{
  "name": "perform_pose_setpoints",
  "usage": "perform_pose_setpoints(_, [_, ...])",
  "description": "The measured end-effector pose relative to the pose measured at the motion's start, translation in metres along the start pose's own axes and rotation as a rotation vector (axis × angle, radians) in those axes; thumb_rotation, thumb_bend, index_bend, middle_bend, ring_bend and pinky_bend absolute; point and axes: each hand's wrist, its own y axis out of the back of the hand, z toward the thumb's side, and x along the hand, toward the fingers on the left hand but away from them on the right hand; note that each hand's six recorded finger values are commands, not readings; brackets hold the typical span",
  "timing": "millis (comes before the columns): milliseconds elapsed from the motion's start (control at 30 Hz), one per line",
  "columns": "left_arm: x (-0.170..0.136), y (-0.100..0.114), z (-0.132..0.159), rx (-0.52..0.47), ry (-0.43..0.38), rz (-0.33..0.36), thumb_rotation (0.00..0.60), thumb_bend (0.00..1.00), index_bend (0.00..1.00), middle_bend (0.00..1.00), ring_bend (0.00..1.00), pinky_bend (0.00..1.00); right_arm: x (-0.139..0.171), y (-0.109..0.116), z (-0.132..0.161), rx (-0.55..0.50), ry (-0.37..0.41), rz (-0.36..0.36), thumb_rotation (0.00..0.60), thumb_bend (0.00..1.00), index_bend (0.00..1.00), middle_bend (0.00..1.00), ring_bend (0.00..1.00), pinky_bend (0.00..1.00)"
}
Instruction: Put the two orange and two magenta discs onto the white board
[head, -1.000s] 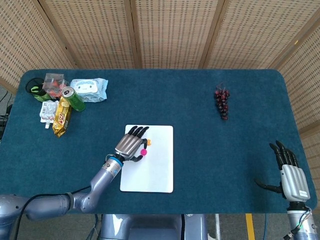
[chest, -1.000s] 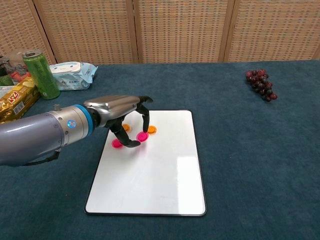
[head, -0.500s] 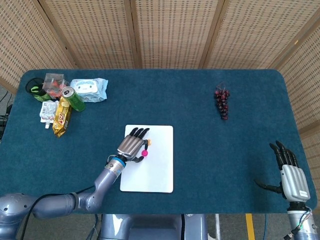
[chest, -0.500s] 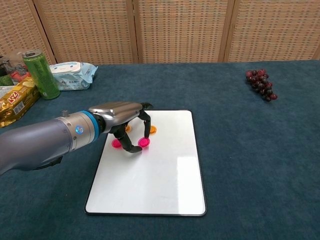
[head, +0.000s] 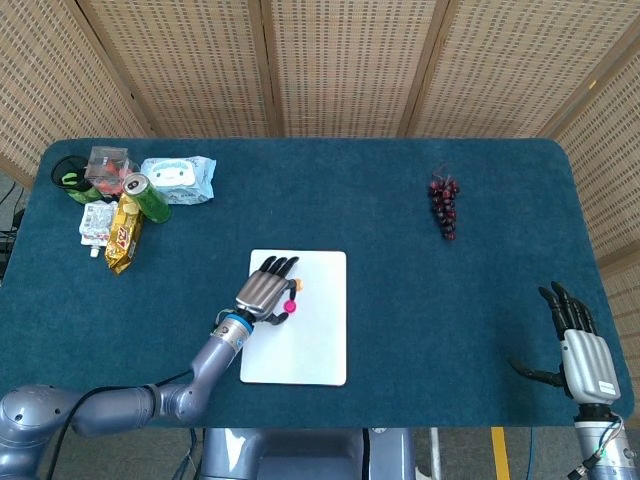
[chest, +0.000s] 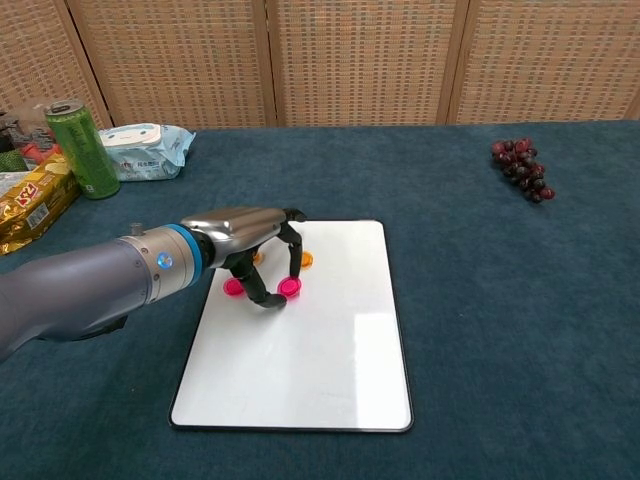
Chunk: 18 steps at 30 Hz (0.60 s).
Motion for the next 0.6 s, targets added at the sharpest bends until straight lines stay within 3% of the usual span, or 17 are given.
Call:
perform_pose_setpoints(200, [0.002, -0.0006, 0.0006, 0.004, 0.003, 0.0, 0.6, 0.31, 0.68, 0.0, 0.0, 0.0, -0.0002, 0.0001, -0.0002, -0.002, 0.0, 0.001, 0.6, 0.13, 0.0, 0.0, 0.0, 0.0])
perform_pose_setpoints(433, [0.0026, -0.0011, 0.0015, -0.002, 0.002, -0.003, 0.6, 0.3, 0.39, 0.0, 0.0, 0.0, -0.0002, 0.0002, -0.0002, -0.006, -0.001, 0.001, 0.6, 0.13, 0.0, 0.0, 0.0, 0.0])
perform_pose_setpoints(600, [0.0021, -0.0014, 0.0018, -0.005, -0.002, -0.005, 0.6, 0.3, 0.31, 0.0, 0.0, 0.0, -0.0002, 0.0002, -0.0003, -0.007, -0.001, 0.001, 0.6, 0.13, 0.0, 0.0, 0.0, 0.0])
